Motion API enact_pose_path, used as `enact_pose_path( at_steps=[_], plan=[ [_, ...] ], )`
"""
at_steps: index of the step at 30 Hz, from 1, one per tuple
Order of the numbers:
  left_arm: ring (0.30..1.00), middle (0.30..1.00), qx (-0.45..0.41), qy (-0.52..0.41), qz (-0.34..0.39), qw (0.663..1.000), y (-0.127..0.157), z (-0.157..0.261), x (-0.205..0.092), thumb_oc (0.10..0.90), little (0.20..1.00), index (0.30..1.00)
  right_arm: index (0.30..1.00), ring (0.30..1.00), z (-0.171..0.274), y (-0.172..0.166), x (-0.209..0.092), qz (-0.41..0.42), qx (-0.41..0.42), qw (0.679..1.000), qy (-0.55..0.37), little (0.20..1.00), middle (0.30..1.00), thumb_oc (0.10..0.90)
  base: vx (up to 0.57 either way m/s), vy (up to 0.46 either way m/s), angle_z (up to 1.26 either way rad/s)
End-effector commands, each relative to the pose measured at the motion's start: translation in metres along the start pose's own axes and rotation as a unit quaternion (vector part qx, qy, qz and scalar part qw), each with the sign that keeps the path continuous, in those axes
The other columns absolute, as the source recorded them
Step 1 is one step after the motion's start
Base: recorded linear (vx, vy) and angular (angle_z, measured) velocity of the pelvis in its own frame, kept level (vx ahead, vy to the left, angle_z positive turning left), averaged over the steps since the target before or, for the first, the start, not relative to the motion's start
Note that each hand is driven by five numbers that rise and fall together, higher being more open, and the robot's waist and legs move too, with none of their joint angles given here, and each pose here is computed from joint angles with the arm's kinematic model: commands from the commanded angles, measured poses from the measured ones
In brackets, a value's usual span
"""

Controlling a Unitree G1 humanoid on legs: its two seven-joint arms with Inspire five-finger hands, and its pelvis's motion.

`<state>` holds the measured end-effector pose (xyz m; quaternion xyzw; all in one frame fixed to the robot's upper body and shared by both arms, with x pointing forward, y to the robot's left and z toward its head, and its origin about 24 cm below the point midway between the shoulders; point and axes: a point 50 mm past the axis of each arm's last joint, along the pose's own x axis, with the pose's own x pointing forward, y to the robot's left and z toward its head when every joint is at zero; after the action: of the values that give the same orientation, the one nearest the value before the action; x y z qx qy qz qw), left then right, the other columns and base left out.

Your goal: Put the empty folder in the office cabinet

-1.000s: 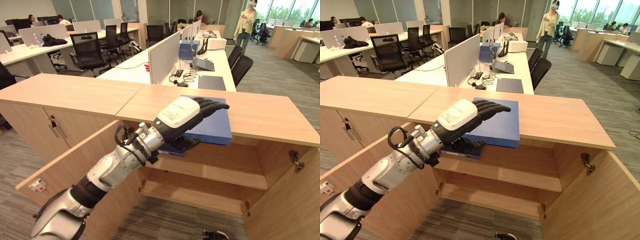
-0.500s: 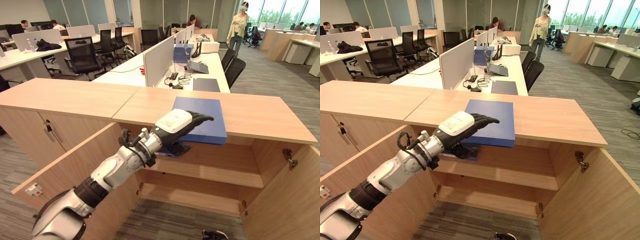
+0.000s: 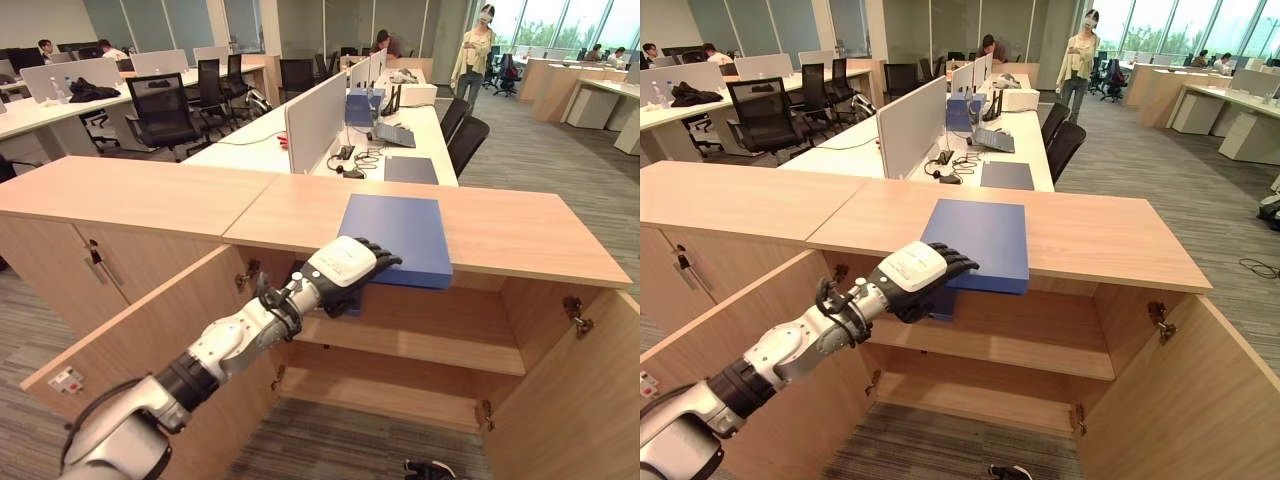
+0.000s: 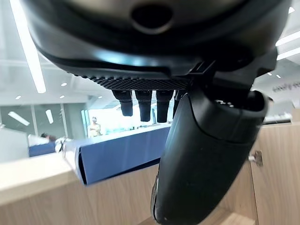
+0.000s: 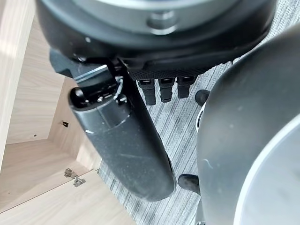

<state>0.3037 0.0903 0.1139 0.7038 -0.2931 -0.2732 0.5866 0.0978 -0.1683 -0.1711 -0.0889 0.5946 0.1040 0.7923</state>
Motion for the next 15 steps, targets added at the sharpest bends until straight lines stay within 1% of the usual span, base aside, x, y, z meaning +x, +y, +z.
enact_pose_path(
  at_steps=[1, 8, 9, 11, 12, 13, 14, 15],
  plan=[
    [0.900, 0.900, 0.124, 0.034, 0.145, 0.981, 0.084, -0.037, 0.019, 0.800, 0.900, 0.900, 0.900, 0.900, -0.008, 0.006, 0.000, 0.003, -0.046, 0.999, 0.014, 0.900, 0.900, 0.800, -0.01, 0.001, -0.12],
    [0.900, 0.900, 0.158, 0.053, 0.149, 0.975, 0.071, -0.043, 0.021, 0.800, 0.900, 0.900, 0.900, 0.900, -0.009, 0.006, 0.000, -0.005, -0.048, 0.999, 0.012, 0.900, 0.900, 0.800, 0.00, 0.000, -0.02],
    [0.869, 0.869, 0.162, 0.053, 0.150, 0.974, 0.070, -0.043, 0.021, 0.780, 0.869, 0.869, 0.900, 0.900, -0.009, 0.006, 0.000, -0.006, -0.048, 0.999, 0.011, 0.900, 0.900, 0.800, 0.00, 0.000, 0.00],
    [0.851, 0.851, 0.169, 0.062, 0.150, 0.972, 0.064, -0.047, 0.020, 0.767, 0.851, 0.851, 0.900, 0.900, -0.009, 0.007, 0.000, -0.008, -0.048, 0.999, 0.010, 0.900, 0.900, 0.800, 0.00, 0.000, 0.00],
    [0.820, 0.820, 0.169, 0.062, 0.151, 0.972, 0.063, -0.047, 0.020, 0.747, 0.820, 0.820, 0.900, 0.900, -0.009, 0.007, 0.000, -0.008, -0.048, 0.999, 0.010, 0.900, 0.900, 0.800, 0.00, 0.000, 0.00],
    [0.693, 0.693, 0.171, 0.074, 0.155, 0.970, 0.062, -0.050, 0.019, 0.662, 0.693, 0.693, 0.900, 0.900, -0.010, 0.008, 0.000, -0.010, -0.046, 0.999, 0.010, 0.900, 0.900, 0.800, 0.00, 0.000, 0.00],
    [0.660, 0.660, 0.171, 0.074, 0.155, 0.970, 0.061, -0.050, 0.019, 0.640, 0.660, 0.660, 0.900, 0.900, -0.010, 0.007, 0.000, -0.010, -0.046, 0.999, 0.010, 0.900, 0.900, 0.800, 0.00, 0.000, 0.00],
    [0.578, 0.578, 0.173, 0.078, 0.157, 0.969, 0.060, -0.051, 0.019, 0.585, 0.578, 0.578, 0.900, 0.900, -0.010, 0.007, 0.000, -0.011, -0.046, 0.999, 0.010, 0.900, 0.900, 0.800, 0.00, 0.000, 0.00]
  ],
)
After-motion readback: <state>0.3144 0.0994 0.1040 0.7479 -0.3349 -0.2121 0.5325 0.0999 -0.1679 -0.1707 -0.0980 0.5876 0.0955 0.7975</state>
